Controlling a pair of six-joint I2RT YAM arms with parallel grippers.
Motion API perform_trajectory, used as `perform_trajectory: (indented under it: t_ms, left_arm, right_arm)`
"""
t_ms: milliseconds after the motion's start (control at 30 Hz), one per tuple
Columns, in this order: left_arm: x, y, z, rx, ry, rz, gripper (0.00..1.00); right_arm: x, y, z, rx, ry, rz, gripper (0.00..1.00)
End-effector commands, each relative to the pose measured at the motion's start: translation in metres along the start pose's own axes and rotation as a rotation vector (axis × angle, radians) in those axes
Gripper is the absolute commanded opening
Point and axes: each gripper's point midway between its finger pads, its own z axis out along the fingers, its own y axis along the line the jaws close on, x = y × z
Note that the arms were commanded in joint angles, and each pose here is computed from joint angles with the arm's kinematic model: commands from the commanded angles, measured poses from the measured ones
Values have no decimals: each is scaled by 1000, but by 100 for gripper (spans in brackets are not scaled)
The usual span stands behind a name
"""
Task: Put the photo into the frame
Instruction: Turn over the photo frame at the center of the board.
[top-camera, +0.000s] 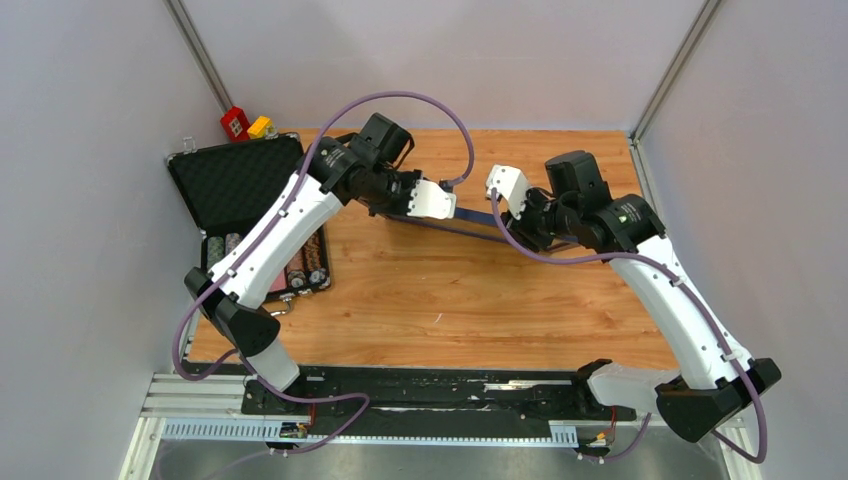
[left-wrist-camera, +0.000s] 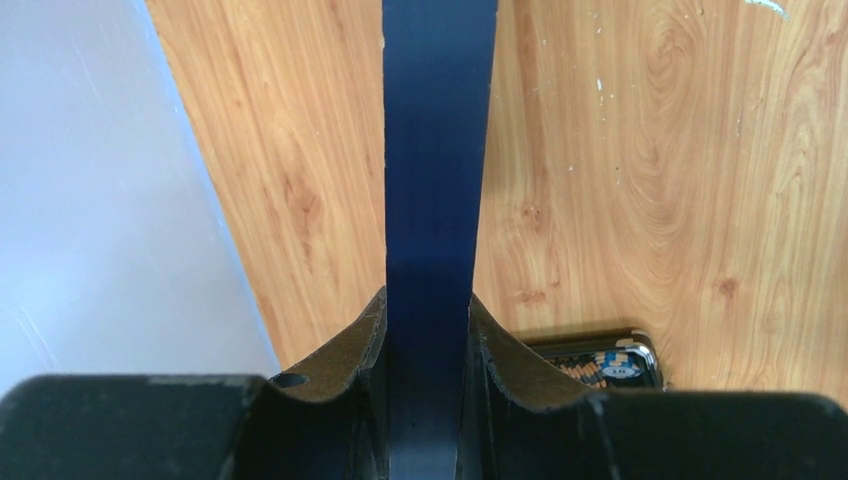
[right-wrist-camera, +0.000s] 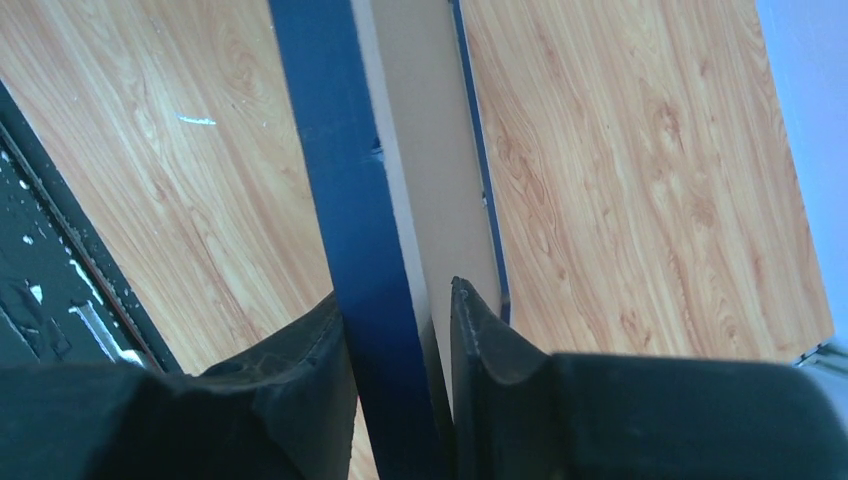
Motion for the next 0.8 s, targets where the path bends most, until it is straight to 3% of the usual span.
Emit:
perform_trajectory:
  t_ms: [0, 233, 333, 400, 500, 567, 767]
  left_arm:
    - [-13, 3, -32, -53, -69, 0, 0]
    - [-11, 4, -32, -52, -61, -1, 0]
    - [-11, 5, -31, -55, -58, -4, 0]
    - [-10, 6, -32, -59, -55, -5, 6]
    - [-11, 7, -32, -65, -55, -11, 33]
    - [-11, 8, -32, -69, -57, -13, 43]
    - [-12, 12, -34, -92, -60, -16, 62]
  right_arm:
    - [-28, -12, -13, 43, -89, -29, 26]
    - [-34, -8, -16, 9, -105, -42, 1]
    - [-36, -7, -16, 0, -110, -45, 0]
    - [-38, -7, -17, -4, -114, -47, 0]
    - [-39, -7, -18, -9, -115, -46, 0]
    - [-39, -5, -18, -16, -116, -45, 0]
    - [-41, -4, -21, -25, -116, -48, 0]
